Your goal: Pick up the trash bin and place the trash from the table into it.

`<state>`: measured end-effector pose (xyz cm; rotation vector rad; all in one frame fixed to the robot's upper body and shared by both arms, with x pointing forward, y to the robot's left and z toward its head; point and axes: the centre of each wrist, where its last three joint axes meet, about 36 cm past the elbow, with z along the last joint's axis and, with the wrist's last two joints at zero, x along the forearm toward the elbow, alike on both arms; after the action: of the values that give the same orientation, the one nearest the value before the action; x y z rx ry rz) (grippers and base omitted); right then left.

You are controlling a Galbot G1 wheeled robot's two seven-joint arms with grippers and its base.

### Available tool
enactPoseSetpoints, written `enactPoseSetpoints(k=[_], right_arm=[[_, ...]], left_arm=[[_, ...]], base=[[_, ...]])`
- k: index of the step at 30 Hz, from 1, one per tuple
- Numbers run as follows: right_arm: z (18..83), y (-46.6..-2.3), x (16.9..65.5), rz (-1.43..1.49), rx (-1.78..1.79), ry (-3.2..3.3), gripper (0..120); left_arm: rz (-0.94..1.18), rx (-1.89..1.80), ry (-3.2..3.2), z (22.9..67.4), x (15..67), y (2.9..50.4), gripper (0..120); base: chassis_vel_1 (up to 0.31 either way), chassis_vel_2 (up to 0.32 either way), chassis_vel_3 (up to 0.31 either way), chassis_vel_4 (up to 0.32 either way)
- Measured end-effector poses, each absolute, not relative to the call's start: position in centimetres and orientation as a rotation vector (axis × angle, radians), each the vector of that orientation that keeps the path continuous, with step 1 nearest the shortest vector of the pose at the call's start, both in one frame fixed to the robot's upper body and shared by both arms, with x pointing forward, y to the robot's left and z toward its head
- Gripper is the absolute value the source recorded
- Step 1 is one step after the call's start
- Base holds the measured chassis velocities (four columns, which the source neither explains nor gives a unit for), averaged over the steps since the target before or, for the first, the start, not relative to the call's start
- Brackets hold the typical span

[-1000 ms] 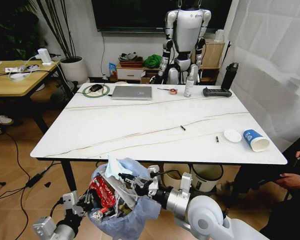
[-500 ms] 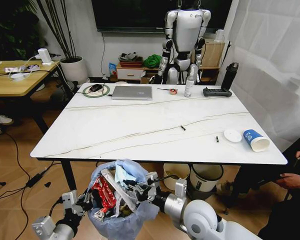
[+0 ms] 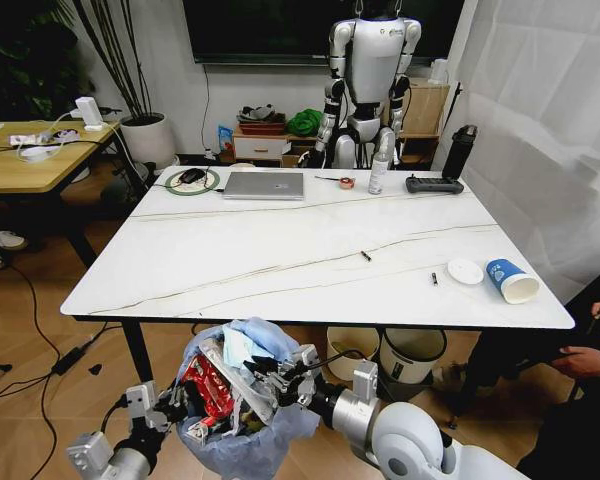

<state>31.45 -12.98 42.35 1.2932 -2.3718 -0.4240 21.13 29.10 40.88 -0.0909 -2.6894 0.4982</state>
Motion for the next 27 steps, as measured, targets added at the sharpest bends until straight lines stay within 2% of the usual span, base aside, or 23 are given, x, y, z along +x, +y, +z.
enactPoseSetpoints(k=[6, 7, 13, 15, 18, 22, 27], right_arm=[[43.9, -14.1, 31.2, -0.42, 1.297, -2.404, 61], [43.9, -14.1, 31.2, -0.42, 1.297, -2.404, 61], [46.0, -15.4, 31.1, -0.447, 1.273, -2.465, 88], [46.5, -15.7, 31.5, -0.453, 1.258, -2.493, 91], [48.9, -17.1, 34.4, -0.445, 1.175, -2.625, 99], [50.0, -19.7, 39.2, -0.343, 1.005, -2.735, 100], [47.9, -24.0, 46.9, -0.143, 0.71, -2.785, 100]], left_arm=[[0.509, -0.088, -2.675, 40.4, 21.0, 28.9, 0], [0.509, -0.088, -2.675, 40.4, 21.0, 28.9, 0], [0.528, -0.094, -2.651, 39.9, 20.6, 28.4, 0], [0.529, -0.094, -2.647, 39.8, 20.5, 28.4, 0], [0.527, -0.097, -2.639, 39.6, 20.2, 28.3, 0], [0.526, -0.099, -2.643, 39.8, 20.2, 28.3, 0], [0.511, -0.093, -2.655, 40.2, 20.0, 28.4, 0]], base=[[0.0, 0.0, 0.0, 0.0], [0.0, 0.0, 0.0, 0.0], [0.0, 0.0, 0.0, 0.0], [0.0, 0.0, 0.0, 0.0], [0.0, 0.0, 0.0, 0.0], [0.0, 0.0, 0.0, 0.0], [0.0, 0.0, 0.0, 0.0]])
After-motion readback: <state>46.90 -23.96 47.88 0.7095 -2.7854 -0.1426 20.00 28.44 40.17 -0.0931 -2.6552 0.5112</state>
